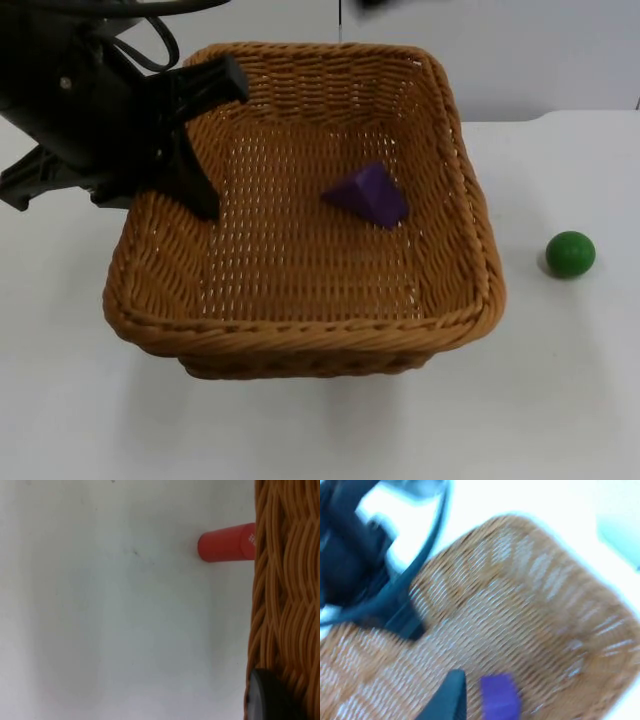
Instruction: Pick up the basket with the left hand and place the triangular block into the basket with the right hand.
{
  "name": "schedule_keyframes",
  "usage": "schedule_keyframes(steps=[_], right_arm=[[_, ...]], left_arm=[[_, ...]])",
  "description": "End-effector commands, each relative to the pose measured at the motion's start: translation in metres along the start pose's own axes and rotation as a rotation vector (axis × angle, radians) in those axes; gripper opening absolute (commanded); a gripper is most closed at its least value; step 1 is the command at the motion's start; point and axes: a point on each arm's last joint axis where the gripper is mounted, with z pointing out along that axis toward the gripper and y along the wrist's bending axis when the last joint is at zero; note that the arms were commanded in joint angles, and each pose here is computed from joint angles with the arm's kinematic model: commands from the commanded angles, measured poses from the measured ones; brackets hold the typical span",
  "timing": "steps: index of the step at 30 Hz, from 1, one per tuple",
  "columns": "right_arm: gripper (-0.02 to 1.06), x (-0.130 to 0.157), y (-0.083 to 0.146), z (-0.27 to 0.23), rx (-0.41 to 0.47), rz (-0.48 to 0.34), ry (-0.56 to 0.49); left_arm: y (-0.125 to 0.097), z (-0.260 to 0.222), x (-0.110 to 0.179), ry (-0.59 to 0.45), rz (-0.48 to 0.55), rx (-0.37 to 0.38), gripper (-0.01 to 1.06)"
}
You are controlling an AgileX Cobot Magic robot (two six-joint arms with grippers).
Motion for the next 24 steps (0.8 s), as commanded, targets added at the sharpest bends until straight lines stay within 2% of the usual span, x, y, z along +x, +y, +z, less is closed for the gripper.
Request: schedule_keyframes(steps=[1, 4, 5, 8, 9, 10, 14, 15, 19, 24], right_arm=[[1.05, -0.008, -0.021, -0.023, 0.072, 0.074, -0.095], [1.05, -0.006, -0.058, -0.052, 0.184, 0.17, -0.154], [1.05, -0.006, -0.058, -0.052, 0.184, 0.17, -0.154], [1.05, 0.005, -0.093, -0.081, 0.308, 0.243, -0.161], [1.05, 0.013, -0.11, -0.096, 0.376, 0.267, -0.152], [1.05, 0.013, -0.11, -0.096, 0.376, 0.267, -0.152], [1.05, 0.034, -0.141, -0.136, 0.534, 0.353, -0.13], [1.05, 0.034, -0.141, -0.136, 0.534, 0.353, -0.13], [1.05, 0.048, -0.152, -0.162, 0.624, 0.386, -0.101], [1.05, 0.049, -0.147, -0.171, 0.632, 0.373, -0.094]], left_arm=[[-0.005, -0.004, 0.0, -0.02, -0.013, 0.024, 0.0], [-0.005, -0.004, 0.0, -0.02, -0.013, 0.024, 0.0], [-0.005, -0.004, 0.0, -0.02, -0.013, 0.024, 0.0], [-0.005, -0.004, 0.0, -0.021, -0.011, 0.024, 0.0], [-0.005, -0.004, 0.0, -0.021, -0.011, 0.024, 0.0], [-0.005, -0.004, 0.0, -0.021, -0.011, 0.024, 0.0], [-0.005, -0.004, 0.0, -0.021, -0.011, 0.024, 0.0], [-0.005, -0.004, 0.0, -0.021, -0.011, 0.024, 0.0], [-0.005, -0.004, 0.0, -0.025, -0.005, 0.025, 0.0], [-0.009, -0.002, 0.004, -0.008, 0.01, 0.031, 0.0]])
